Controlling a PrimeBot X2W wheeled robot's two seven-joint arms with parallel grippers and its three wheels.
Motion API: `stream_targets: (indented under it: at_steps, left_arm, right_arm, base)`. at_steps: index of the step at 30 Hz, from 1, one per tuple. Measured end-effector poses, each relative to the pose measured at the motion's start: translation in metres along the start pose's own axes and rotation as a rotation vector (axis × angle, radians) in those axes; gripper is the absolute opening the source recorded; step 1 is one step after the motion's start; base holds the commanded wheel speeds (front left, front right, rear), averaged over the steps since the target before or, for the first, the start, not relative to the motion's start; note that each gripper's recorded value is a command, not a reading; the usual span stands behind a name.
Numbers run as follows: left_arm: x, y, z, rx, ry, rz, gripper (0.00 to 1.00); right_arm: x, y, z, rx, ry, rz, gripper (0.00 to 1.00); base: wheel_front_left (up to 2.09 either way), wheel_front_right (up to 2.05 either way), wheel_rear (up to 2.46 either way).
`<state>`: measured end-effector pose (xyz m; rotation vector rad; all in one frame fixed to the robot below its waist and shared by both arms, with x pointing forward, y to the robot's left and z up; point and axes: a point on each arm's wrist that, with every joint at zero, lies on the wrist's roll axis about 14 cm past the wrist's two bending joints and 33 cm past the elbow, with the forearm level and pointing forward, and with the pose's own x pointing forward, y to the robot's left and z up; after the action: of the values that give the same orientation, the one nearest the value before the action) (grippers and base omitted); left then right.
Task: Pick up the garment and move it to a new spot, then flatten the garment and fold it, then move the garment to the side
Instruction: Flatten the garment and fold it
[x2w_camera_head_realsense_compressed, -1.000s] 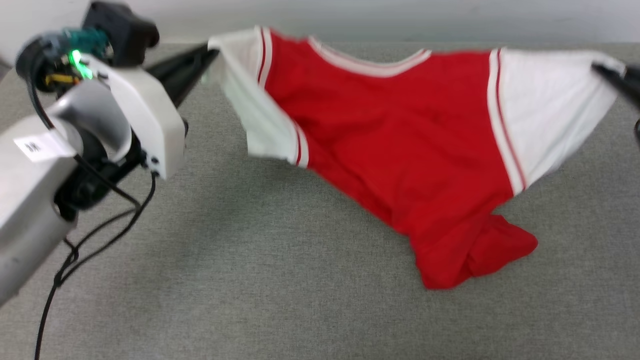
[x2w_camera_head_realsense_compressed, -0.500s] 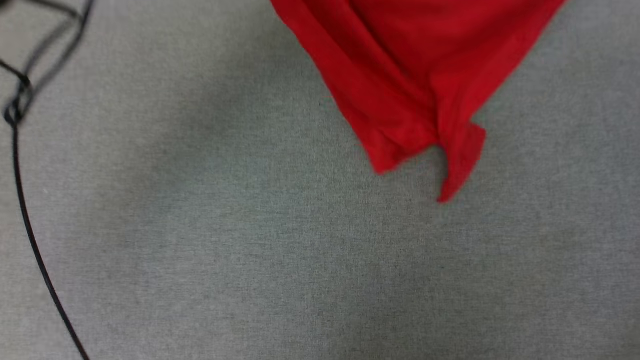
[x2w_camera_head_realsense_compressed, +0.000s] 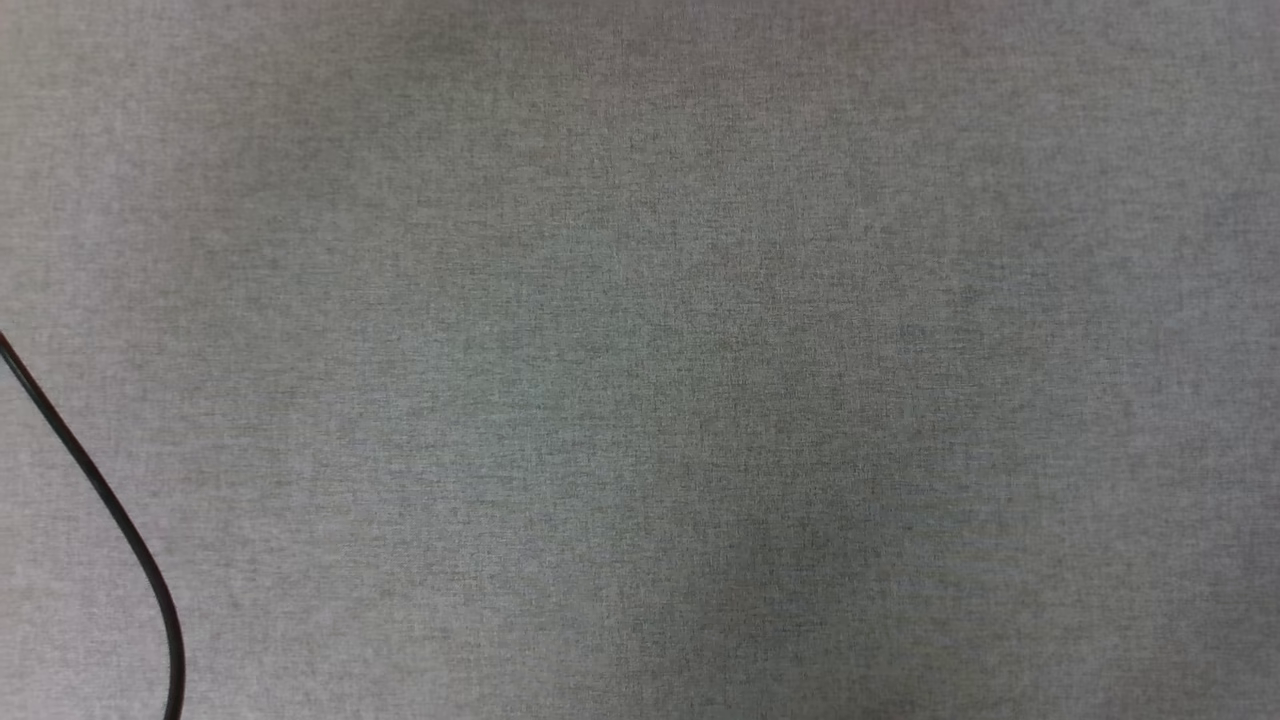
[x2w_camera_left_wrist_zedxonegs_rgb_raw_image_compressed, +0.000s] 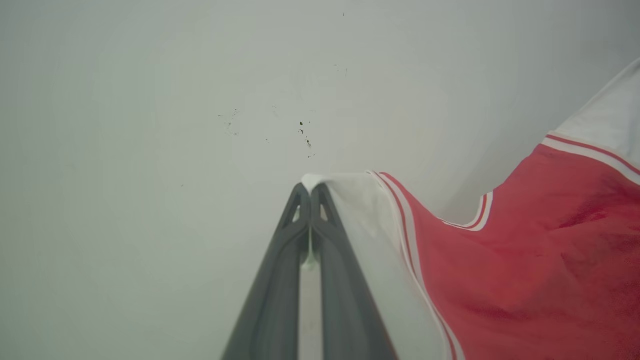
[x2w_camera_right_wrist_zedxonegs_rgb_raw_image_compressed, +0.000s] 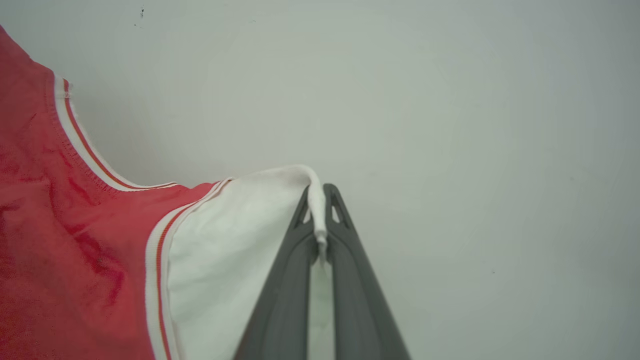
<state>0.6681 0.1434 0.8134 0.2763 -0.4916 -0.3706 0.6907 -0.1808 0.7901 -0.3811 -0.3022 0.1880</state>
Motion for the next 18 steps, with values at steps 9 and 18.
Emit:
stream_targets:
  at_steps: [9, 18]
  left_arm:
    - [0.004, 0.014, -0.038, -0.042, 0.019, 0.039, 0.0]
    - [-0.04, -0.023, -0.155, -0.181, 0.232, 0.024, 0.0]
  right_arm:
    - [0.019, 0.016, -0.03, -0.014, 0.029, 0.023, 0.0]
    - [-0.002, 0.075, -0.137, 0.062, 0.212, 0.142, 0.0]
  base:
    - [0.0, 0.0, 0.0]
    - [0.0, 0.0, 0.0]
